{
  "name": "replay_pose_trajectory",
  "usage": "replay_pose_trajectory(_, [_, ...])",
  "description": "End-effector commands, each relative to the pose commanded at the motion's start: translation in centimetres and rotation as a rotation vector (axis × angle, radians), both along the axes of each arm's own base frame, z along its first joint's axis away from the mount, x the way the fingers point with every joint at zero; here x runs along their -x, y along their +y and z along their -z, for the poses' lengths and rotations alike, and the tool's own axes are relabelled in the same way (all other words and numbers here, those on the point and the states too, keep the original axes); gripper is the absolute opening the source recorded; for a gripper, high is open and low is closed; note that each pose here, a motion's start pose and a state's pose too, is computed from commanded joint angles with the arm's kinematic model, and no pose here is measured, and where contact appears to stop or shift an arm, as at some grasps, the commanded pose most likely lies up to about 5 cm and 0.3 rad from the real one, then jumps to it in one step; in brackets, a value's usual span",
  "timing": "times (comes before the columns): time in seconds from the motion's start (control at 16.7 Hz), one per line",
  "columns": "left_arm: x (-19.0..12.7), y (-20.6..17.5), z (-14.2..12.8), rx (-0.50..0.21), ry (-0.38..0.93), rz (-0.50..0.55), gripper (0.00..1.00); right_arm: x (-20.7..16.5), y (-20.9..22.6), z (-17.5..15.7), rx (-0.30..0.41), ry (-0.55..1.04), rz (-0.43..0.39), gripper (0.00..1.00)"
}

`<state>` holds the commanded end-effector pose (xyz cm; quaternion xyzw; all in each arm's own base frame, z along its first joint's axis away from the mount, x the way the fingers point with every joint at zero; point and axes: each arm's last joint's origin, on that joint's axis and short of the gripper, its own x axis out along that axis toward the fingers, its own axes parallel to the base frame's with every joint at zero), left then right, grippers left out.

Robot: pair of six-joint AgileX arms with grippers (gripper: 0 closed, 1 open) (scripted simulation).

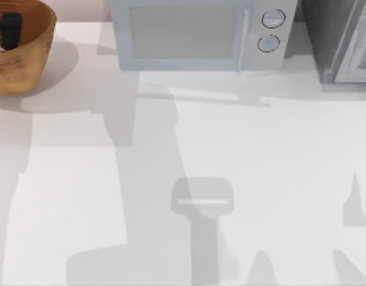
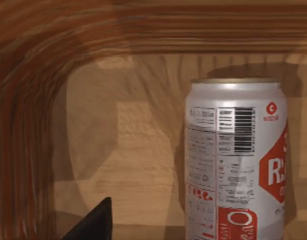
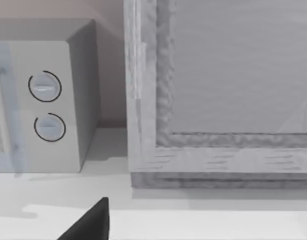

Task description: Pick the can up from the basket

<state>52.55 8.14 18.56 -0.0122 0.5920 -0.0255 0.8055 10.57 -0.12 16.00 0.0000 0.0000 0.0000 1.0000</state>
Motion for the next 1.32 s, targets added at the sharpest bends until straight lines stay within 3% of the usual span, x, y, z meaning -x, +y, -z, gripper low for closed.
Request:
replay_pose_trajectory(0.42, [-1.6, 0.0, 5.3, 0.0, 0.0, -0.006, 1.0, 0.0, 0.0, 0.0, 0.0, 0.0, 0.0, 1.0])
replay_pose_trajectory(0.66, [-1.7, 0.0, 5.7, 0.0, 0.0, -0.006, 1.0, 0.0, 0.0, 0.0, 0.0, 0.0, 0.0, 1.0])
replay_pose_trajectory(1.32, [-1.7, 0.0, 5.7, 0.0, 0.0, -0.006, 0.17, 0.0, 0.0, 0.0, 0.0, 0.0, 0.0, 1.0])
